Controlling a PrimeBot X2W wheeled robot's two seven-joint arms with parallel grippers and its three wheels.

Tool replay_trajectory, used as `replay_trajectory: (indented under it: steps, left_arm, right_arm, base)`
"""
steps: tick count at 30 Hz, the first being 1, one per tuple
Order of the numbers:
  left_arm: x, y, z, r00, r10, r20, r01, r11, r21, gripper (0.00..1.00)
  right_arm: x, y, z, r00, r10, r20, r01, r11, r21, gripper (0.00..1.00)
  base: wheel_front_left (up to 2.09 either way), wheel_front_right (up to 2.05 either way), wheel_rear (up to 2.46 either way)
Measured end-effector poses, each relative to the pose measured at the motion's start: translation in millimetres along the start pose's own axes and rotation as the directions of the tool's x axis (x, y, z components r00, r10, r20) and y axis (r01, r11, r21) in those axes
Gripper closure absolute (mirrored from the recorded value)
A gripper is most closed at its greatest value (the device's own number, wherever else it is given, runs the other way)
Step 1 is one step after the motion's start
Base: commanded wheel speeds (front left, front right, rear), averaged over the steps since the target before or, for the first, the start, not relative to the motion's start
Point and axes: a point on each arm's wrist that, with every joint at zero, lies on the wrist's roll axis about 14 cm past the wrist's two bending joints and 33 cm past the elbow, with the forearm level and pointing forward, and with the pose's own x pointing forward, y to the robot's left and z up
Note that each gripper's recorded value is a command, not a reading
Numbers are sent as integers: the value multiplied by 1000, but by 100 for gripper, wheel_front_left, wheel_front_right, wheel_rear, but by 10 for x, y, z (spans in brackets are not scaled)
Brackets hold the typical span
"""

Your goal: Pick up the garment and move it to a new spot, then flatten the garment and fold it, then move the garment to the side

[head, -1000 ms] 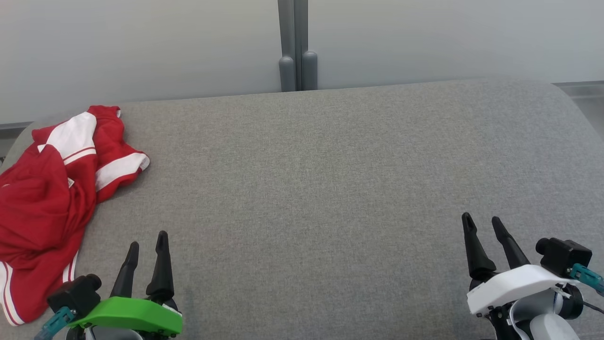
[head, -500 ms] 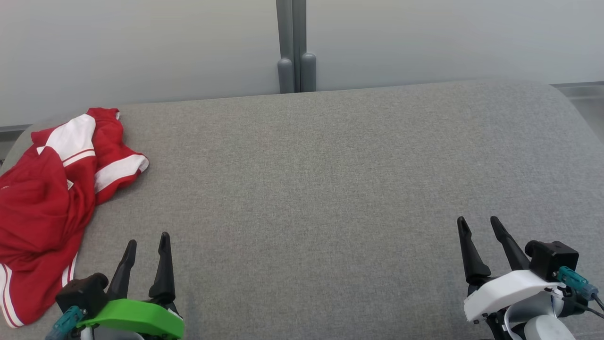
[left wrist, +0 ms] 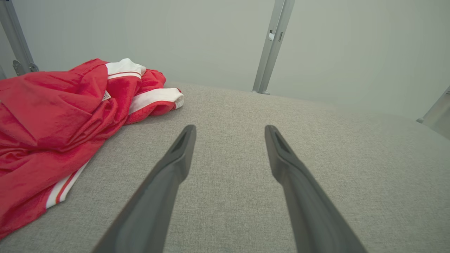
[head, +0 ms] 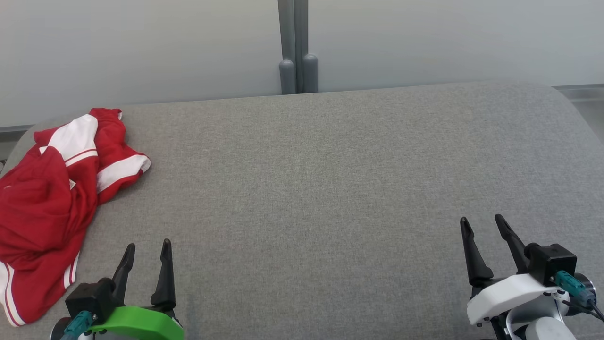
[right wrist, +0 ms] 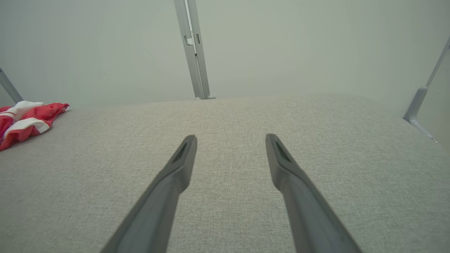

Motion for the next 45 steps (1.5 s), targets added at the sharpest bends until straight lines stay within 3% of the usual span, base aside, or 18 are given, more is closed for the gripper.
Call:
replay_trajectory:
  steps: [36, 45]
  left_arm:
    - [-61, 51, -92, 1000, -18, -12, 20, 978, 209, 0]
    - [-63, 38, -95, 1000, -22, -12, 24, 978, 208, 0]
  right_arm:
    - [-102, -101, -41, 1000, -20, 13, 22, 981, -191, 0]
    - [-119, -114, -33, 1000, -25, 16, 27, 981, -191, 0]
  base:
    - [0, 0, 0]
    - [0, 0, 0]
